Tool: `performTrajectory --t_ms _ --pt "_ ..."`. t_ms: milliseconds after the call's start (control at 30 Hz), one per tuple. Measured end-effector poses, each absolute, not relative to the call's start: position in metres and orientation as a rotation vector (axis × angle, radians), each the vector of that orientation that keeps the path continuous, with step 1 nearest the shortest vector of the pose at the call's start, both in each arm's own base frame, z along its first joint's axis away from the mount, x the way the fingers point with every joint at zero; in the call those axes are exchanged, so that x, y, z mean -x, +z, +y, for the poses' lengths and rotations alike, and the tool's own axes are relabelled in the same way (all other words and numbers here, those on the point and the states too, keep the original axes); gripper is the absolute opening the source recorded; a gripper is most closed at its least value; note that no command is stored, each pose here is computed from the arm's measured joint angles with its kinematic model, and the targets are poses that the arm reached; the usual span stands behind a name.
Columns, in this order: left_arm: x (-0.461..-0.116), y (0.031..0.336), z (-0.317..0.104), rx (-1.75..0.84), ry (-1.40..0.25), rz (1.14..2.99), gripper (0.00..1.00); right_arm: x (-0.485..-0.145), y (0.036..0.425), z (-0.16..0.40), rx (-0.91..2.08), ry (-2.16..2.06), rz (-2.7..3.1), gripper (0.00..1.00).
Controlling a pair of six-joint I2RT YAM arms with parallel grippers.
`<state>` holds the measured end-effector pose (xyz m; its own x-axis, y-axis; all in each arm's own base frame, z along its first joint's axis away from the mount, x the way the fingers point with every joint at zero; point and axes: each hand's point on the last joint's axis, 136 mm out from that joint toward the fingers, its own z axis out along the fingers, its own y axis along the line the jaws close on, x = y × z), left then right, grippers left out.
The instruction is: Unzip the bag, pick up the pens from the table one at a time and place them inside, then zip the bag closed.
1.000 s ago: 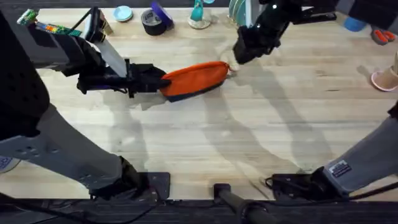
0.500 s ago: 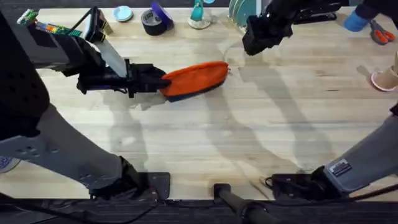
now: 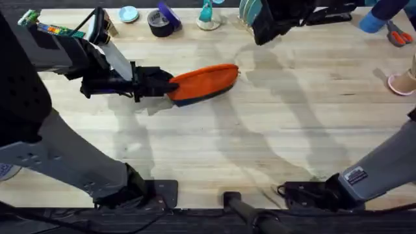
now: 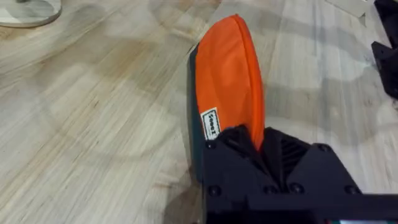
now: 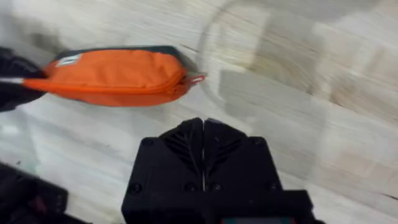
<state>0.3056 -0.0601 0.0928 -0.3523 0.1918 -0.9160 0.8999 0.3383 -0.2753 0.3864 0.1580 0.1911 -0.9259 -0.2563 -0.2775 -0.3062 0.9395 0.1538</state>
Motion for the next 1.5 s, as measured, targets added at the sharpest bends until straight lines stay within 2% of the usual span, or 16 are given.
performTrajectory --t_ms 67,133,167,333,367,533,600,633,767,800,867,1167,1500 --pt "-0.306 0.093 -0.06 -0.973 -1.067 1.767 0.041 -0.386 0.196 0.162 0.44 0.315 2.831 0.048" --pt "-0.306 0.093 -0.06 -0.973 -1.067 1.767 0.041 -0.385 0.199 0.165 0.455 0.337 2.824 0.154" --pt "-0.306 0.093 -0.06 -0.973 -1.067 1.767 0.041 -0.385 0.199 0.166 0.46 0.343 2.821 0.262" --pt "-0.306 0.093 -0.06 -0.973 -1.067 1.767 0.041 -0.383 0.199 0.167 0.479 0.357 2.823 0.955" --pt "-0.306 0.093 -0.06 -0.973 -1.067 1.767 0.041 -0.383 0.199 0.167 0.482 0.357 2.823 0.983" --pt "-0.306 0.093 -0.06 -0.973 -1.067 1.767 0.041 -0.381 0.199 0.168 0.484 0.366 2.826 0.995" --pt "-0.305 0.093 -0.06 -0.974 -1.067 1.769 0.129 -0.381 0.199 0.168 0.484 0.366 2.827 0.995" --pt "-0.305 0.092 -0.06 -0.975 -1.065 1.771 0.229 -0.381 0.199 0.168 0.485 0.366 2.827 0.996" --pt "-0.306 0.092 -0.056 -0.965 -1.056 1.778 0.861 -0.381 0.199 0.168 0.495 0.364 2.825 0.996" --pt "-0.306 0.091 -0.055 -0.962 -1.057 1.782 0.958 -0.381 0.199 0.168 0.496 0.364 2.825 0.996" --pt "-0.307 0.091 -0.055 -0.965 -1.051 1.78 0.992 -0.381 0.199 0.168 0.496 0.364 2.825 0.996" --pt "-0.306 0.097 -0.055 -0.943 -1.086 1.798 0.996 -0.381 0.199 0.168 0.506 0.363 2.822 0.996" --pt "-0.328 0.153 -0.044 -0.947 -1.109 1.847 0.997 -0.381 0.199 0.168 0.511 0.362 2.821 0.995"
